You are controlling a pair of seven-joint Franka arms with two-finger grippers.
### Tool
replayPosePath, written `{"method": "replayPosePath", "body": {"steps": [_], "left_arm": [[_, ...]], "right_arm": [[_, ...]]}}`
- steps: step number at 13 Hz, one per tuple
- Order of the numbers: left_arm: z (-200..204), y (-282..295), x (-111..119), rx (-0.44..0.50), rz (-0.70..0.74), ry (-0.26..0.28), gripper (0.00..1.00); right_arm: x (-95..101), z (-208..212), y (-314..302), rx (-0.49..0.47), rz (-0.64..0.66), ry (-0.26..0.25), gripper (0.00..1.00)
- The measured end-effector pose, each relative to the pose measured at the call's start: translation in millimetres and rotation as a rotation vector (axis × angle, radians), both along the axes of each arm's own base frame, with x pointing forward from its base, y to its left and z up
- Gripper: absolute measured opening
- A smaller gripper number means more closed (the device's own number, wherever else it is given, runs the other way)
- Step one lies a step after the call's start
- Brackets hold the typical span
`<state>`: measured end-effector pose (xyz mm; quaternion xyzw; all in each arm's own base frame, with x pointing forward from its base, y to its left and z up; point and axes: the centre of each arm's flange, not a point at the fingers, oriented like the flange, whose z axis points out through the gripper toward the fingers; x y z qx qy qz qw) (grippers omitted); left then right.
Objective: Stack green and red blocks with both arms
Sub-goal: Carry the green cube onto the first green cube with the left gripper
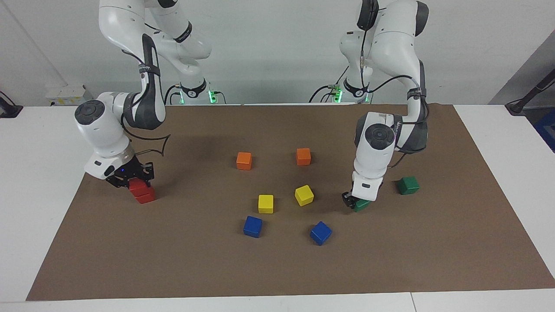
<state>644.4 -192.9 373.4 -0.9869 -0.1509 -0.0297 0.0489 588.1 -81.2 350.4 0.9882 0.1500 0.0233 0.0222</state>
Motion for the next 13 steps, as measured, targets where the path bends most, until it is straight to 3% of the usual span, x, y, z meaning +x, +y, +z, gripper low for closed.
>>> {"method": "replayPosePath", "body": {"steps": [4, 6, 9, 13], "left_arm": [[58.9, 71.8, -8.9, 0.022, -0.169, 0.073, 0.55], [58.1, 113.7, -6.2, 0.020, -0.240, 0.099, 0.55], [49.9, 157.9, -5.4, -0.039, -0.236, 0.122, 0.55], [33.8, 198.6, -7.3, -0.129, -0.246, 0.109, 0.55]], "right_arm": [[-1.3, -1.7, -1.5, 0.000, -0.003, 0.004, 0.55], [-1.8, -2.4, -2.0, 0.001, -0.004, 0.005, 0.55], [-1.9, -2.5, -2.2, 0.001, -0.004, 0.005, 0.55], [-1.9, -2.4, -2.5, 0.001, -0.005, 0.005, 0.55]]}}
